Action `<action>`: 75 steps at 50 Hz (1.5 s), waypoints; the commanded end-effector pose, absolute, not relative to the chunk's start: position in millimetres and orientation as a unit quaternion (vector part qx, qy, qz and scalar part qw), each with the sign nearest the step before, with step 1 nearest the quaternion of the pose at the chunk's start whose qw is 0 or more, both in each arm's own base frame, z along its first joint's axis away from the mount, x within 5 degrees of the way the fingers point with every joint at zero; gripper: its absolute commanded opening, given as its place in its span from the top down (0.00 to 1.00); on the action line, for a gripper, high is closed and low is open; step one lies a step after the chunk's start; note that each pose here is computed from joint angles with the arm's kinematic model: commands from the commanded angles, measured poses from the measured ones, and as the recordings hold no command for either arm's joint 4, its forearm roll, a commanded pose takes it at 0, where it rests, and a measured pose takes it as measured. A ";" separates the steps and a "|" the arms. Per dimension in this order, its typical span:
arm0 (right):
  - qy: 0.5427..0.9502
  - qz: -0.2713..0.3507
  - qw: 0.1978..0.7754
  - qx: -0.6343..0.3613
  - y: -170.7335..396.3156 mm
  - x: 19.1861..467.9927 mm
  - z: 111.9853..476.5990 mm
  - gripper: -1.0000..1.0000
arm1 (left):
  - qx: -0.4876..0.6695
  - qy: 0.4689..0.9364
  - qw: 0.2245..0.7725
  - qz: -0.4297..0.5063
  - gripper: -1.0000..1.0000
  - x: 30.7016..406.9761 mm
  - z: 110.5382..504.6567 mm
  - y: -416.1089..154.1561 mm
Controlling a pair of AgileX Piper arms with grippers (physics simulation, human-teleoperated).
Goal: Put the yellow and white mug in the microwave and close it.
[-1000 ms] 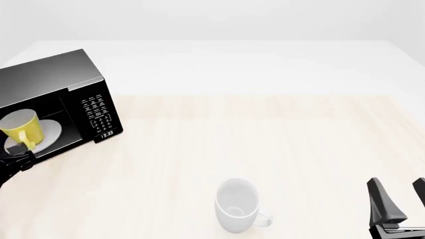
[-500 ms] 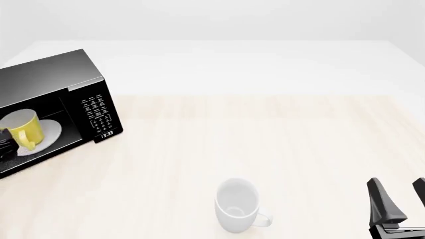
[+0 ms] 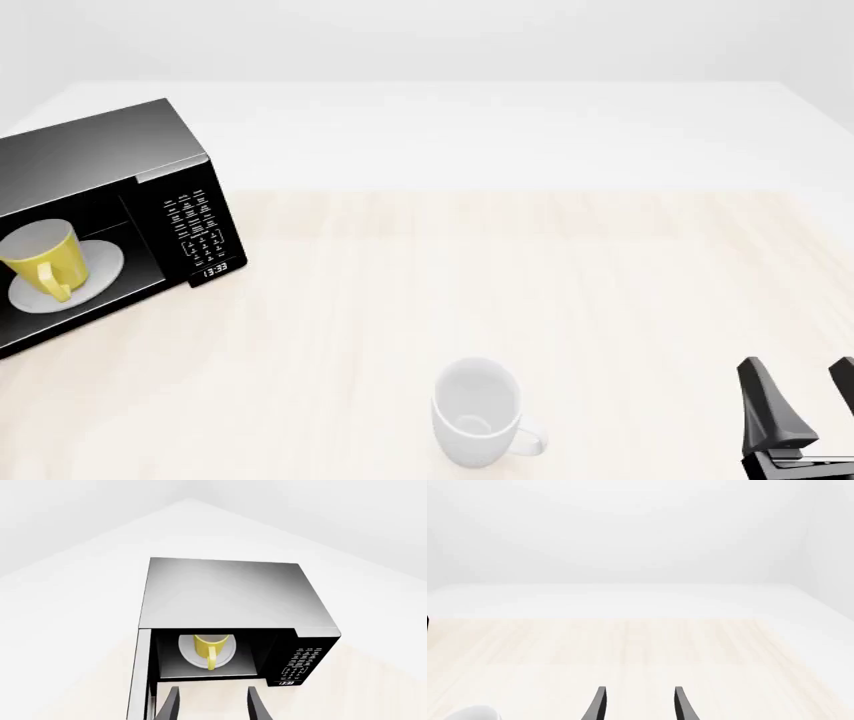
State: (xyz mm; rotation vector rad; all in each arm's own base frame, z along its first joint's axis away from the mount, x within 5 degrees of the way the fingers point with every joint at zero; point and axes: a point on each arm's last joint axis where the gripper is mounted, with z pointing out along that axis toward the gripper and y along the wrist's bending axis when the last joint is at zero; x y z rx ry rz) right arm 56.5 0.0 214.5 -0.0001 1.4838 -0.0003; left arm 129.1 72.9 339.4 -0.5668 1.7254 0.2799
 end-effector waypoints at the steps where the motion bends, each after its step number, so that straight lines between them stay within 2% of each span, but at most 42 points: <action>1: 0.676 0.000 0.737 0.000 0.0 56.5 214.5 0.00 | -0.260 0.731 0.616 0.134 0.00 112.1 365.3 69.6; 26: 0.676 0.000 0.737 0.000 0.0 56.5 214.5 0.00 | -0.332 0.696 0.612 0.175 0.00 90.2 388.3 79.7; 75: 0.676 0.000 0.737 0.000 0.0 56.5 214.5 0.00 | -0.456 0.654 0.550 0.247 0.00 74.7 378.8 124.6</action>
